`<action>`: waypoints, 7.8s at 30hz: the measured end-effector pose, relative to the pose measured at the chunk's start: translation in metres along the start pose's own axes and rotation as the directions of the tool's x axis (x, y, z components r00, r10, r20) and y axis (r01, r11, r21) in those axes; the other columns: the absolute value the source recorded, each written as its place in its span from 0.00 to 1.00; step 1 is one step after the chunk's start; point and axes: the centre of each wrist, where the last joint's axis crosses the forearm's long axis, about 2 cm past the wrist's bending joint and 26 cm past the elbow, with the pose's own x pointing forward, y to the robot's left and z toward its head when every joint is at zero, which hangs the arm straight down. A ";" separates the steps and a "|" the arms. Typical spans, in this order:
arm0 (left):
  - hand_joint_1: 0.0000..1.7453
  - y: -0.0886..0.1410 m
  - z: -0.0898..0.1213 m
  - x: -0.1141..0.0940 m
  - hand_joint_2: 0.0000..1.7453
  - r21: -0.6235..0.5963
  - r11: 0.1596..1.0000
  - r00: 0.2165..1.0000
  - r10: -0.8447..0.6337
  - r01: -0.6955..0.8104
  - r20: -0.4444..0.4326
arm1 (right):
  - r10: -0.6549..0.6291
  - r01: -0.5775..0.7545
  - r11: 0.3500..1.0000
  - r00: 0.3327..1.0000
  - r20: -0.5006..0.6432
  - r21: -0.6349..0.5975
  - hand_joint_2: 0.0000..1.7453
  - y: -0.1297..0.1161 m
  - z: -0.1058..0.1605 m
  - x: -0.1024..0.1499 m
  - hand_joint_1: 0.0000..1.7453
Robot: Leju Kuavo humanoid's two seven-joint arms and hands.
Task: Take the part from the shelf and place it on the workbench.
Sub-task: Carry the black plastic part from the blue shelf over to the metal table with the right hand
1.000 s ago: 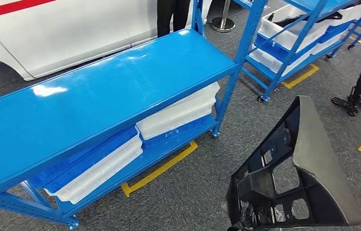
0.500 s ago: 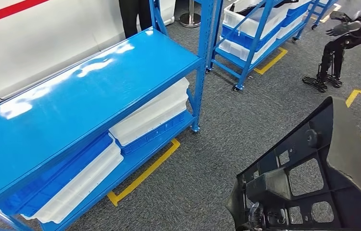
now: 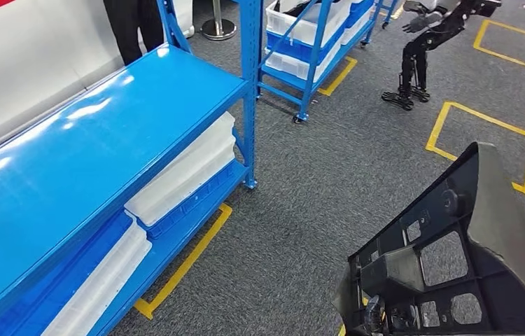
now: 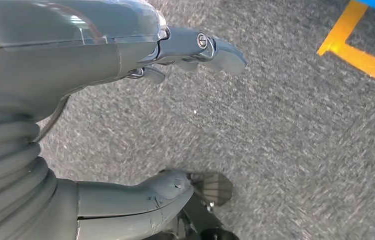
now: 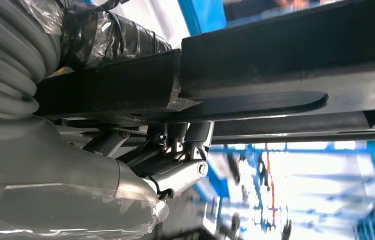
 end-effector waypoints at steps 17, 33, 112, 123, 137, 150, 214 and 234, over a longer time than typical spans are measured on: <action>0.00 -0.004 0.000 0.002 1.00 -0.028 1.000 1.000 0.011 -0.012 -0.013 | 0.006 -0.007 1.000 1.000 -0.014 -0.010 1.00 -0.001 0.002 -0.003 1.00; 0.00 -0.004 0.000 0.002 1.00 -0.043 0.999 0.999 0.012 -0.013 -0.041 | 0.015 -0.016 1.000 1.000 -0.024 -0.014 1.00 -0.001 0.003 -0.006 1.00; 0.00 -0.007 0.000 0.003 1.00 -0.105 0.994 1.000 0.013 -0.016 -0.026 | 0.099 -0.099 0.995 0.994 -0.050 -0.016 1.00 0.006 0.008 -0.011 1.00; 0.00 -0.008 0.001 0.002 1.00 -0.105 0.994 1.000 0.004 -0.006 -0.025 | 0.117 -0.118 0.993 0.992 -0.046 -0.009 1.00 0.005 0.010 -0.009 1.00; 0.00 -0.008 0.000 0.004 1.00 -0.105 0.994 1.000 -0.010 0.012 0.021 | 0.143 -0.143 0.990 0.989 -0.038 -0.005 1.00 0.009 0.011 -0.006 1.00; 0.00 -0.009 0.000 0.006 1.00 -0.130 0.991 1.000 -0.006 0.007 0.006 | 0.232 -0.233 0.972 0.972 -0.042 -0.015 1.00 0.008 0.010 -0.004 1.00; 0.00 -0.050 0.001 0.041 1.00 -0.260 0.949 0.984 -0.173 0.178 0.042 | 0.869 -0.999 -0.047 -0.041 0.493 0.001 1.00 0.056 -0.119 -0.029 1.00; 0.00 -0.049 0.004 0.034 1.00 -0.254 0.955 0.988 -0.153 0.154 0.025 | 0.892 -0.986 0.016 -0.061 0.449 -0.167 1.00 0.013 -0.131 -0.008 1.00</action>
